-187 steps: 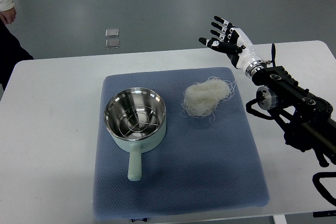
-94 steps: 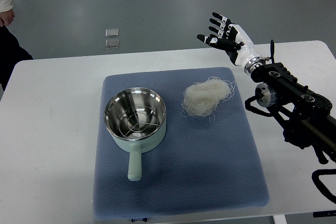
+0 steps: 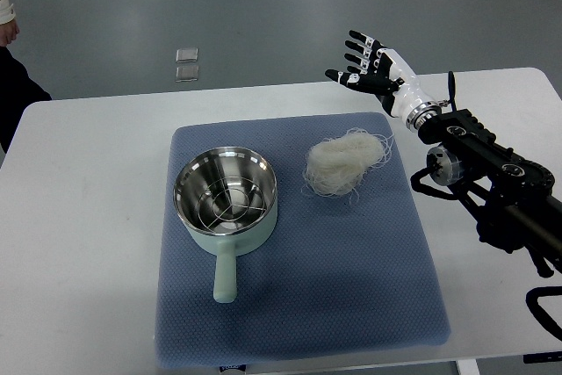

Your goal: Put vermicelli into pot with right hand

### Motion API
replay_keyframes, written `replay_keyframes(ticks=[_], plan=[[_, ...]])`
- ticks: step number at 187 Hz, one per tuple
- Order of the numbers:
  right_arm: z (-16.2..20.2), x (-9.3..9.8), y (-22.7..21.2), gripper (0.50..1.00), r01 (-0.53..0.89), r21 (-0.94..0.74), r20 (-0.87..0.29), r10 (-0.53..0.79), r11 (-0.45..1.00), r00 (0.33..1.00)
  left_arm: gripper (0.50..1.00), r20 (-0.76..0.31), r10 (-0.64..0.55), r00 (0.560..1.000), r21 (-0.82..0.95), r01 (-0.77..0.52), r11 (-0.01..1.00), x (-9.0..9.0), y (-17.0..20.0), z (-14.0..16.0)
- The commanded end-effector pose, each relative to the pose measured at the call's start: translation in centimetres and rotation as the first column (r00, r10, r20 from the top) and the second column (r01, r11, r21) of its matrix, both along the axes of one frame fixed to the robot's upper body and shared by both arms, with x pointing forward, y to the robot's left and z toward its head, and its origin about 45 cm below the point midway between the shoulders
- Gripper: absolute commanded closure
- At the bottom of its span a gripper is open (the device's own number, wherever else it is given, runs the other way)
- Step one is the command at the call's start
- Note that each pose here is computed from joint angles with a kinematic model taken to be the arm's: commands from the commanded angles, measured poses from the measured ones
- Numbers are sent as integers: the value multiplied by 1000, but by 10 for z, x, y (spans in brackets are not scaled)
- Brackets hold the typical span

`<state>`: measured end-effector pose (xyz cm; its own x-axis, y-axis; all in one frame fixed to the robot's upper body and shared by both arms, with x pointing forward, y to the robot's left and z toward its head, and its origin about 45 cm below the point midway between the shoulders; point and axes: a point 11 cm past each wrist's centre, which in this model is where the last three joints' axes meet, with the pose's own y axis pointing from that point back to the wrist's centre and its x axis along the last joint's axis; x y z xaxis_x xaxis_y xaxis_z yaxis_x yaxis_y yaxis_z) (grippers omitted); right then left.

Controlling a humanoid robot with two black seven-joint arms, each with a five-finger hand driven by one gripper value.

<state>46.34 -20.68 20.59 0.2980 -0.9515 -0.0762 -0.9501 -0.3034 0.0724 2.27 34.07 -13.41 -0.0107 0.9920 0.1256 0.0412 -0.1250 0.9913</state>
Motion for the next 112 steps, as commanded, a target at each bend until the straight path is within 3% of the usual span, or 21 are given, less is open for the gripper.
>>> replay_keyframes(ticks=[1,29,62,88,112], plan=[[13,4,4,576,-65,-88,39,69,994,997,500,0,-1,1000,-5,1,1000,0,-2,0],[28,4,11,576,-247,-356,77,292,901,953,500,-1,-5,1000,-14,5,1000,0,-3,0],[35,-4,24,576,-408,-659,9,549,632,836,500,-1,-5,1000,-15,5,1000,0,-3,0],[36,-14,44,576,-445,-801,-63,684,400,727,500,0,-5,1000,-15,5,1000,1,-3,0],[38,-16,46,576,-437,-855,-112,723,280,682,500,-1,-3,1000,-6,3,1000,0,0,0]])
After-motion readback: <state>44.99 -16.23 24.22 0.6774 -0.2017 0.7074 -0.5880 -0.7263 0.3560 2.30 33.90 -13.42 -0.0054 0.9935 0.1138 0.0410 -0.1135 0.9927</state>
